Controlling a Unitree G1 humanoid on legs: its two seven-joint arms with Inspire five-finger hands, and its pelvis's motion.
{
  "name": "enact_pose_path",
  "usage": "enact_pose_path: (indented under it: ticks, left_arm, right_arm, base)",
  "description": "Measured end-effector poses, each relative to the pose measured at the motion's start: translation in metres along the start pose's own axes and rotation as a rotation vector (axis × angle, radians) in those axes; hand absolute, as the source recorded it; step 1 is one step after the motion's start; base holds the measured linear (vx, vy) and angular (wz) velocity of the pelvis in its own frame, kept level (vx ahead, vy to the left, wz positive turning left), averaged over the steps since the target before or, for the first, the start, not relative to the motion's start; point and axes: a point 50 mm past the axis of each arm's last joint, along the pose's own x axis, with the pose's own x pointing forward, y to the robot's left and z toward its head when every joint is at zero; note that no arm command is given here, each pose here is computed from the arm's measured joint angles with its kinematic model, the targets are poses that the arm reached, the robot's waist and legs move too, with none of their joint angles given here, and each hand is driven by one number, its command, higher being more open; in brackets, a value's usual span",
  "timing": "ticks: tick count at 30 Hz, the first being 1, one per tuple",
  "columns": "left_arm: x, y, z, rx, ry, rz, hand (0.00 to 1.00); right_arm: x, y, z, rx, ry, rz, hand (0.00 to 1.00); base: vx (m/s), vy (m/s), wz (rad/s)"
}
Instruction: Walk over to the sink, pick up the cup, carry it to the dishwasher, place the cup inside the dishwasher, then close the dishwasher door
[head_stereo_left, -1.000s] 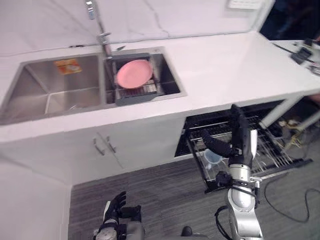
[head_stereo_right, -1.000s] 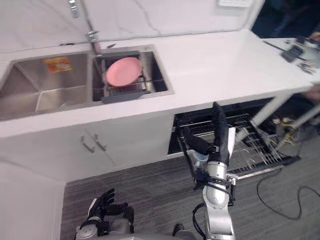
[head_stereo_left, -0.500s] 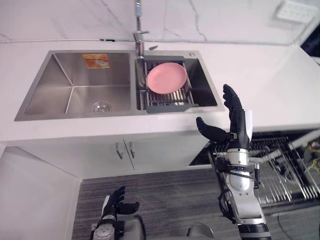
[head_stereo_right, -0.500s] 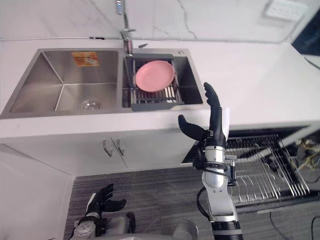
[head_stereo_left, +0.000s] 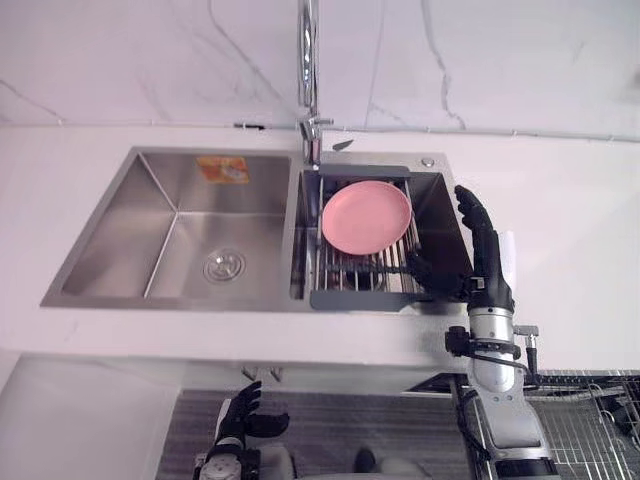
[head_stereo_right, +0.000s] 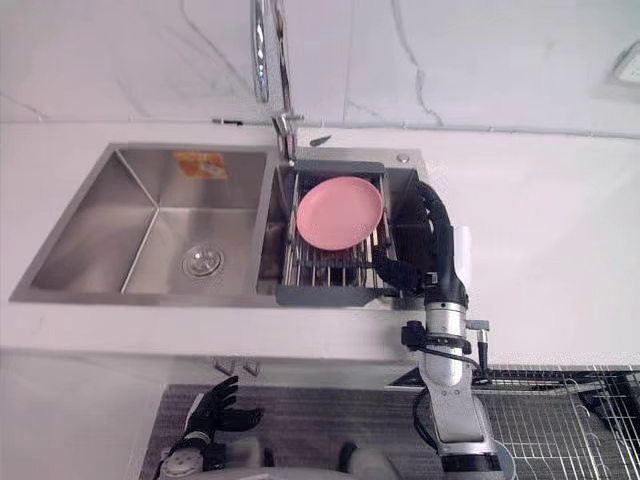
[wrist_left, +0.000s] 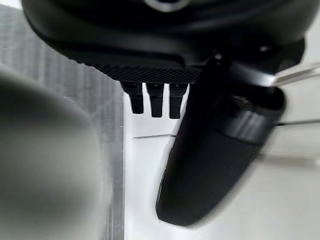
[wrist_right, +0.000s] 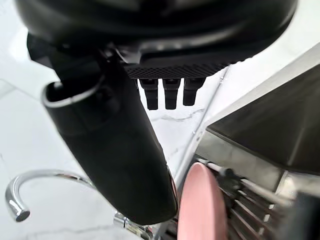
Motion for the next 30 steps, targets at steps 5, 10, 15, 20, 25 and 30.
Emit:
enact_pose_path:
  ticks: [5,10,15,20,25,30]
  left_arm:
    - [0.003,0.001,0.007,0.019,-0.012,-0.009,0.90]
    - [0.003,0.007,0.002,0.010,0.016,0.037,0.90]
    - [0.002,0.010,-0.001,0.015,0.015,0.048,0.90]
    - [-0.003,0.004,-0.013,0.039,0.033,0.022,0.90]
    - [-0.003,0.005,-0.015,0.039,0.044,0.026,0.90]
    - [-0.004,0.006,-0.018,0.032,0.058,0.032,0.90]
  right_arm:
    - [0.002,0.004,0.003,0.003,-0.014,0.014,0.90]
    - [0.002,0.004,0.003,-0.006,-0.015,0.022,0.90]
    - [-0.007,0.002,-0.008,-0.033,0.030,0.044,0.90]
    - [-0.012,0.007,-0.019,-0.068,0.081,0.062,0.90]
    - [-0.016,0.010,-0.030,-0.077,0.137,0.077,0.90]
    - [-0.022,0.015,-0.045,-0.081,0.234,0.083,0.90]
  base:
    - [0.10,0.178,0.06]
    - [0.02,-0.003,-0.15]
    - [-0.04,-0.059,-0.04]
    - [-0.01,-0.005,0.00]
    - [0.00,0.000,0.02]
    - [-0.01,-0.002,0.04]
